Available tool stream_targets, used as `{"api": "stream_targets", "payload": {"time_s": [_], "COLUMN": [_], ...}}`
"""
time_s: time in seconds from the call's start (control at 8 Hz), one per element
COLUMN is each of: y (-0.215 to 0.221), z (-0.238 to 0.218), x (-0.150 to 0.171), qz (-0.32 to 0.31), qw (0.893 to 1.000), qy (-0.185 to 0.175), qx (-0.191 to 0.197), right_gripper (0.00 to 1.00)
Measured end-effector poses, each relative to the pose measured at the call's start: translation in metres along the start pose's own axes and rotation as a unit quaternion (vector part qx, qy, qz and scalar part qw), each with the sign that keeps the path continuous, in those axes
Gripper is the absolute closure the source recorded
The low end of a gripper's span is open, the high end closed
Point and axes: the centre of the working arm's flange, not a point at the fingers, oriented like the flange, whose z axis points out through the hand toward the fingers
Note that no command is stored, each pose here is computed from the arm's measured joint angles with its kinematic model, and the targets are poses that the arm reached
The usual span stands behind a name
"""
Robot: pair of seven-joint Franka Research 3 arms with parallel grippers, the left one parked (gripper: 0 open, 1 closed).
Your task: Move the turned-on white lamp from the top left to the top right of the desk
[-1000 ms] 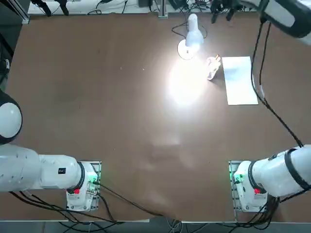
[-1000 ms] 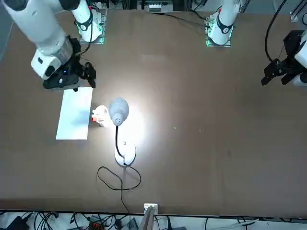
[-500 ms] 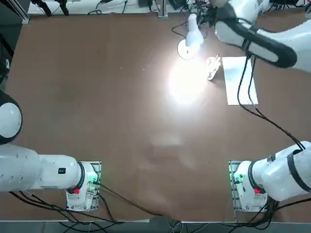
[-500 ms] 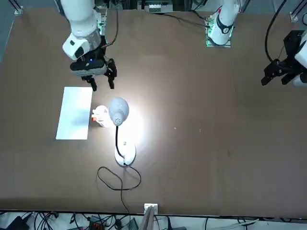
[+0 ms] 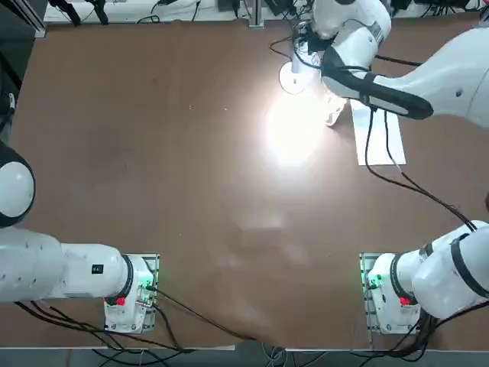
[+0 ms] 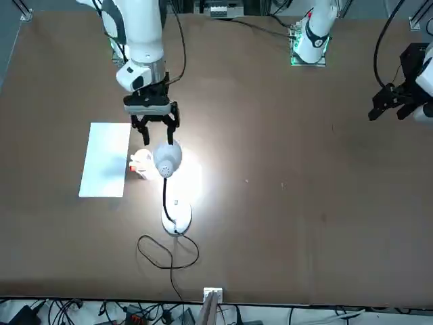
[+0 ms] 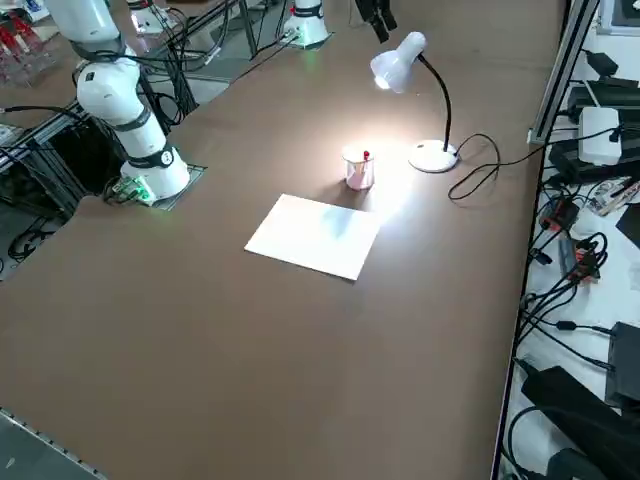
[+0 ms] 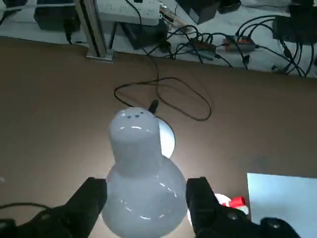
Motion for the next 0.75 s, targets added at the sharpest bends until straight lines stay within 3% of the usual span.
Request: {"api": "stream_targets", "payload": {"time_s": [0.75], "y": [-0.016], "z": [0.029], "x": [-0.003], "qz": [-0.050], "qw": [0.998], "qy": [0.030], "qx": [-0.009], "right_gripper": [0.02]}}
